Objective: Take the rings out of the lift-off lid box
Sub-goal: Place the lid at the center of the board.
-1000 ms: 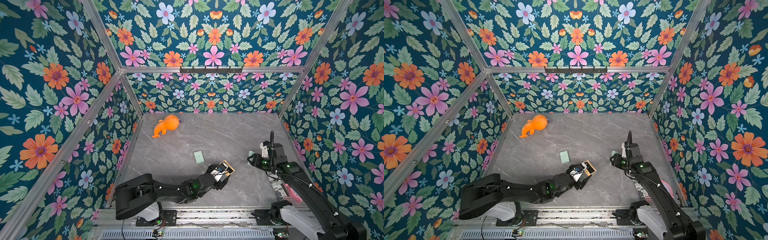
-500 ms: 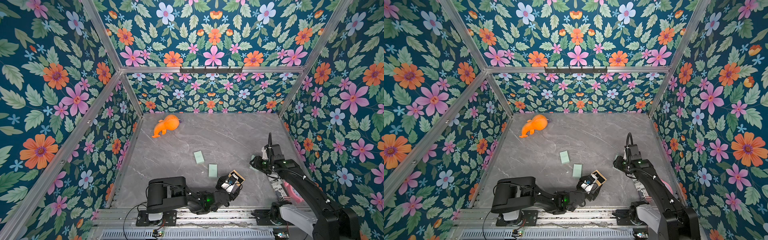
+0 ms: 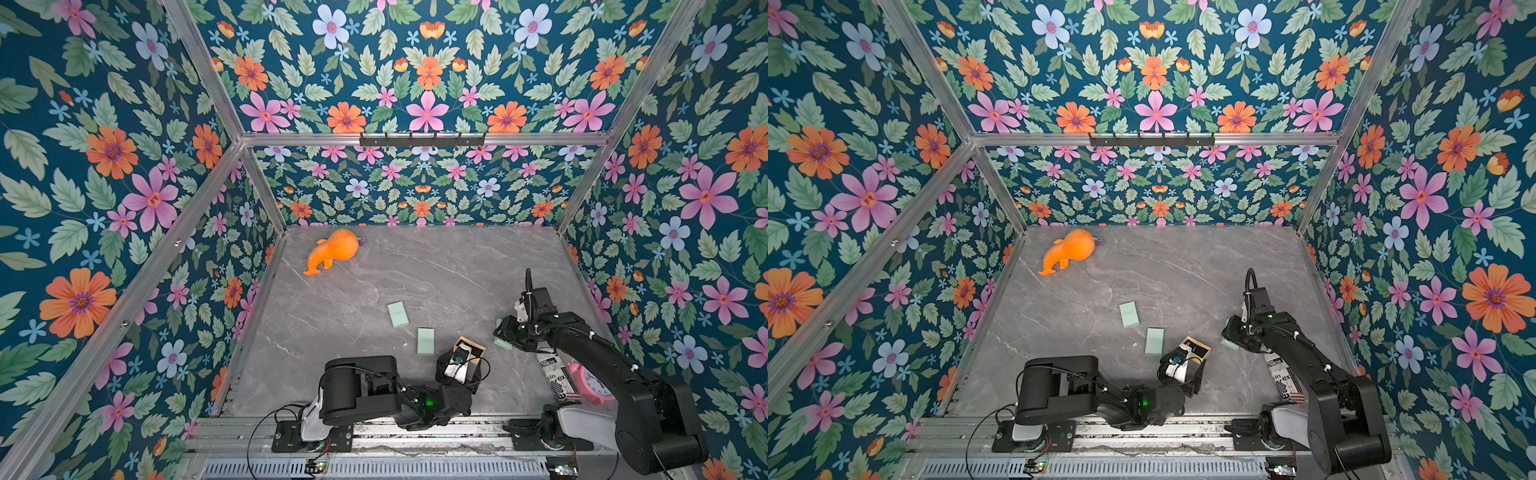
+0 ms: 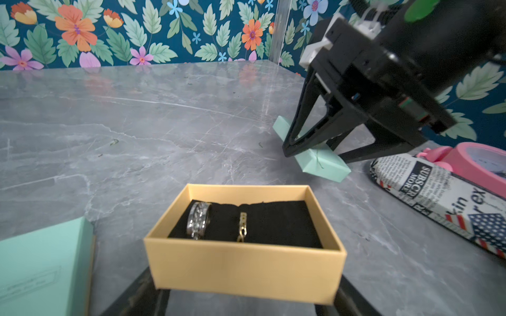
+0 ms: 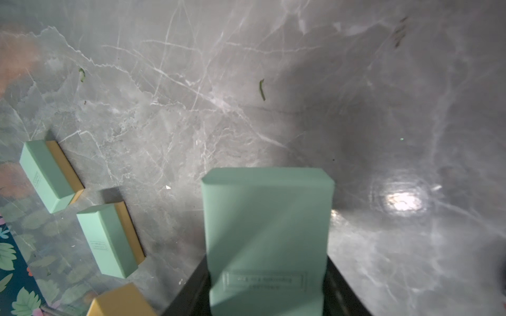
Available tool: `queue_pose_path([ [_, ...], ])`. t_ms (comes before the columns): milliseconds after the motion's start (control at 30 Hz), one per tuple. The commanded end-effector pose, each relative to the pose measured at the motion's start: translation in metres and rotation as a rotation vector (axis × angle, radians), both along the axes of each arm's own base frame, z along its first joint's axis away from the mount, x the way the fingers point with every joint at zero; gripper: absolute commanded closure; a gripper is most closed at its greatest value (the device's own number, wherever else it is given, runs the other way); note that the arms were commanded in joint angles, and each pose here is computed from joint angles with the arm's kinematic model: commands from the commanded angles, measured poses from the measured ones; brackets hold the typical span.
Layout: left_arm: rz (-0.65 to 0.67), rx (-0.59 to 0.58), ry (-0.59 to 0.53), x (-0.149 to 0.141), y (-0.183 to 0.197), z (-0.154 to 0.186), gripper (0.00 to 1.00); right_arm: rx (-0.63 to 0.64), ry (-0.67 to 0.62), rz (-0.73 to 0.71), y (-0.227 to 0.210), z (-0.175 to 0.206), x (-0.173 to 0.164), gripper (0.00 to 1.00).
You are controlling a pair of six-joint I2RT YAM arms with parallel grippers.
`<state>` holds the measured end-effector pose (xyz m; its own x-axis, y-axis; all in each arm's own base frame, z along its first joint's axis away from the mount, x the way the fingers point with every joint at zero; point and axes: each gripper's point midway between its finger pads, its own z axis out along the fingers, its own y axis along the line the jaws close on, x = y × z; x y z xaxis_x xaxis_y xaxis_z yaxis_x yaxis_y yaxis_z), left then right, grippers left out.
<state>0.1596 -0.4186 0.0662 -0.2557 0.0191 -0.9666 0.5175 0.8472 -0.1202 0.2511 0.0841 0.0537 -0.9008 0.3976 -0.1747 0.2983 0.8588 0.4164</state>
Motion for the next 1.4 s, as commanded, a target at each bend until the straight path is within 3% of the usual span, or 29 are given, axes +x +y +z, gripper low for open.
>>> queue_pose_path([
  [0, 0.059, -0.015, 0.037, 0.004, 0.003, -0.010, 0.48, 0.014, -0.002, 0.024, 0.004, 0.000, 0.001, 0.81],
  [300, 0.098, 0.029, 0.089, 0.006, 0.001, -0.040, 0.45, 0.000, 0.024, 0.028, 0.003, -0.008, 0.001, 0.81],
  [567, 0.106, 0.059, 0.114, 0.005, -0.002, -0.052, 0.36, -0.019, 0.063, 0.052, 0.006, -0.016, 0.000, 0.79],
  [900, 0.086, 0.061, 0.135, 0.003, -0.006, -0.051, 0.18, -0.056, 0.110, 0.052, 0.002, -0.026, 0.002, 0.76],
  [1200, 0.047, 0.074, 0.142, -0.001, -0.011, -0.047, 0.10, -0.068, 0.142, 0.061, 0.002, -0.032, 0.002, 0.71],
  [1367, 0.034, 0.065, 0.114, 0.002, -0.012, -0.022, 0.07, -0.082, 0.153, 0.061, 0.000, -0.034, 0.002, 0.67],
])
